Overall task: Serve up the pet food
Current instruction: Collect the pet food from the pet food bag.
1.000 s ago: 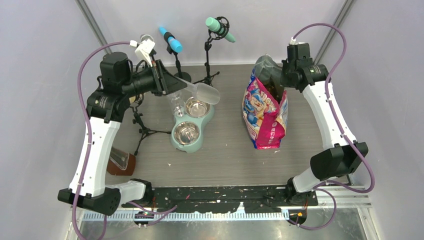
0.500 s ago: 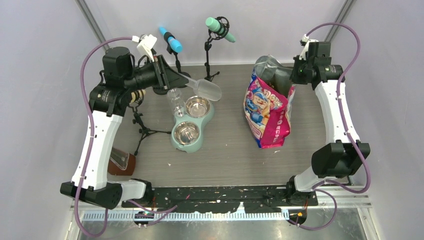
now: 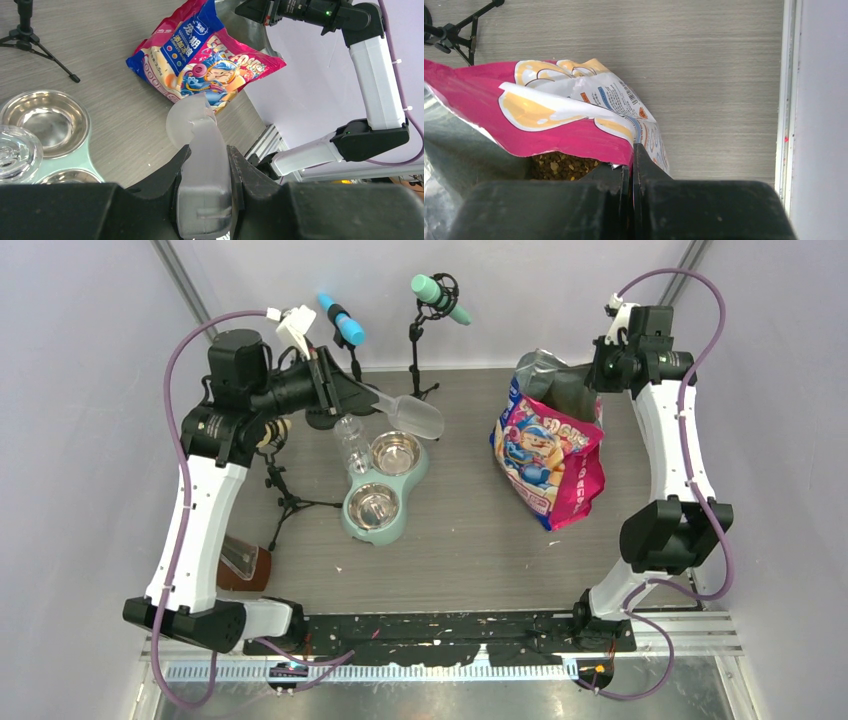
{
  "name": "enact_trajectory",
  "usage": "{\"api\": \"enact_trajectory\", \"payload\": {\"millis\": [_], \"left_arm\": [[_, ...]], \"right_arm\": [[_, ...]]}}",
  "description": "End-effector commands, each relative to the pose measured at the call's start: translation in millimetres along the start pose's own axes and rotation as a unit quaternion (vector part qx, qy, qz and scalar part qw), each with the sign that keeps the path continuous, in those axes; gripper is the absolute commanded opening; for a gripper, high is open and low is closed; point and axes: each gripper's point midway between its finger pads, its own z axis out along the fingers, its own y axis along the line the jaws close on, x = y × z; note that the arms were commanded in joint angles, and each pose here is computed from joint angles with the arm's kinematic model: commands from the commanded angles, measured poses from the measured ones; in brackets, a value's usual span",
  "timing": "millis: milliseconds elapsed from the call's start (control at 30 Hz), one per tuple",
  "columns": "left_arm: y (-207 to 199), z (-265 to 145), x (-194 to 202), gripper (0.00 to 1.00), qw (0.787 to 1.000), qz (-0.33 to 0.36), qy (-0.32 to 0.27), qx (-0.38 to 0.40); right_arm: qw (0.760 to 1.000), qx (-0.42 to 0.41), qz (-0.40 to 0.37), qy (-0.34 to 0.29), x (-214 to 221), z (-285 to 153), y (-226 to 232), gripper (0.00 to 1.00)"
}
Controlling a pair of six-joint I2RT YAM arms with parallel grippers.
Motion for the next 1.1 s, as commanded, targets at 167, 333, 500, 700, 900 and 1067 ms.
{"api": "enact_trajectory", "payload": {"millis": [167, 333, 500, 700, 900, 1067], "left_arm": [[-15.5, -5.5, -15.8, 0.0, 0.999, 0.025, -0.021, 0.021], [-13.9, -4.2, -14.6, 0.0, 0.999, 0.022, -0.018, 0.02], [-13.5, -3.4, -14.0, 0.0, 0.999, 0.02, -0.016, 0.021], [-14.3, -3.6, -12.5, 0.0, 0.999, 0.017, -0.017, 0.023], [-13.3, -1.6, -10.9, 0.0, 1.0, 0.011, -0.016, 0.024], [-10.5, 0.2, -9.2, 0.0, 1.0, 0.006, -0.015, 0.019]], "right_arm": [[0.978, 0.057, -0.012, -0.201, -116.4, -55.4, -21.0, 0.05], [0.97, 0.161, 0.02, -0.179, -101.2, -58.7, -57.7, 0.05], [0.96, 0.224, 0.036, -0.165, -89.1, -66.1, -78.9, 0.05], [0.972, 0.124, 0.007, -0.2, -100.9, -69.3, -43.1, 0.05], [0.978, 0.039, -0.013, -0.203, -92.3, -68.0, 17.2, 0.05], [0.979, 0.101, -0.046, -0.17, -76.3, -67.0, 51.1, 0.05]]}}
